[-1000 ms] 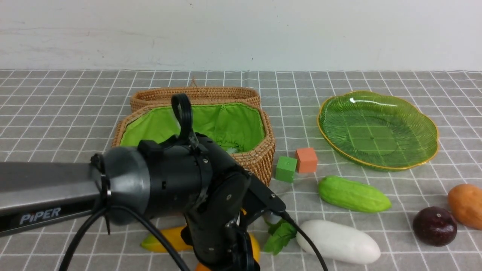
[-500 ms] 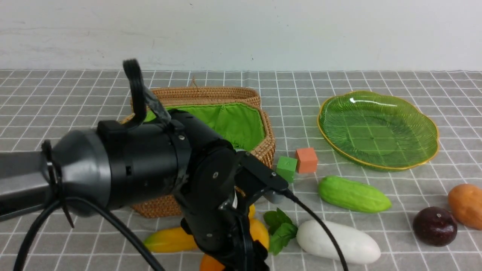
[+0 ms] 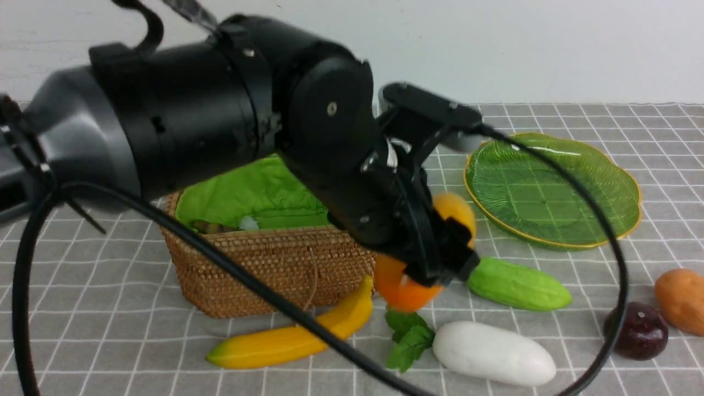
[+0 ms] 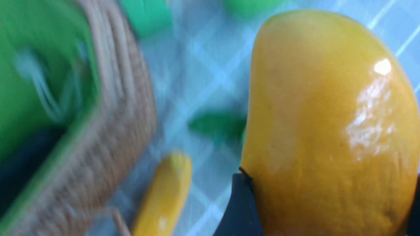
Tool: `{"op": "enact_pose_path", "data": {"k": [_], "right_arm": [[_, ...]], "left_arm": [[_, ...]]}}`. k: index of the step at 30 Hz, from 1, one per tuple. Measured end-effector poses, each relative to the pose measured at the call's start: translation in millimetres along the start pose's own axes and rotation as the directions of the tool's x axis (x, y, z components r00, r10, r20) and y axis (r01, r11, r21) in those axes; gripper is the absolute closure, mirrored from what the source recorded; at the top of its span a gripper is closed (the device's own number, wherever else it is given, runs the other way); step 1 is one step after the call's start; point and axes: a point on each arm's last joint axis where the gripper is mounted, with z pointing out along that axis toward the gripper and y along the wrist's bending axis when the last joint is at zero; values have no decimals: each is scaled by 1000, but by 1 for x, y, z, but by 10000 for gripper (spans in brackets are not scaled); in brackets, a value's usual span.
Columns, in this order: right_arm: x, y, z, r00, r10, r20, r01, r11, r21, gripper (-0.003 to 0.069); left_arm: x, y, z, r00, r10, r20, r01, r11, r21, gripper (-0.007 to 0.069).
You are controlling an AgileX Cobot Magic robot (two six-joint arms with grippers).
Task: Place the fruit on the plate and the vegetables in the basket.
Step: Grab the mango with your left arm and place it on the right plate
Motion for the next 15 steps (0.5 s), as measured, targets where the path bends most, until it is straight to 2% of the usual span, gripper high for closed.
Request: {"op": "enact_pose_path", "data": {"k": [7,12,15], "right_arm": [[0,0,0,1000,0,0,0,1000,0,419],[0,0,0,1000,0,0,0,1000,0,419],[0,0,0,1000,0,0,0,1000,0,419]], "left_arm": [[-57,-2,1,989,4,150,-4,1000,5,72],[-92,-3,19,965,-19,261,16,1000,13,72],[-114,-2,52,919,-33,393,25,999,24,72]]}}
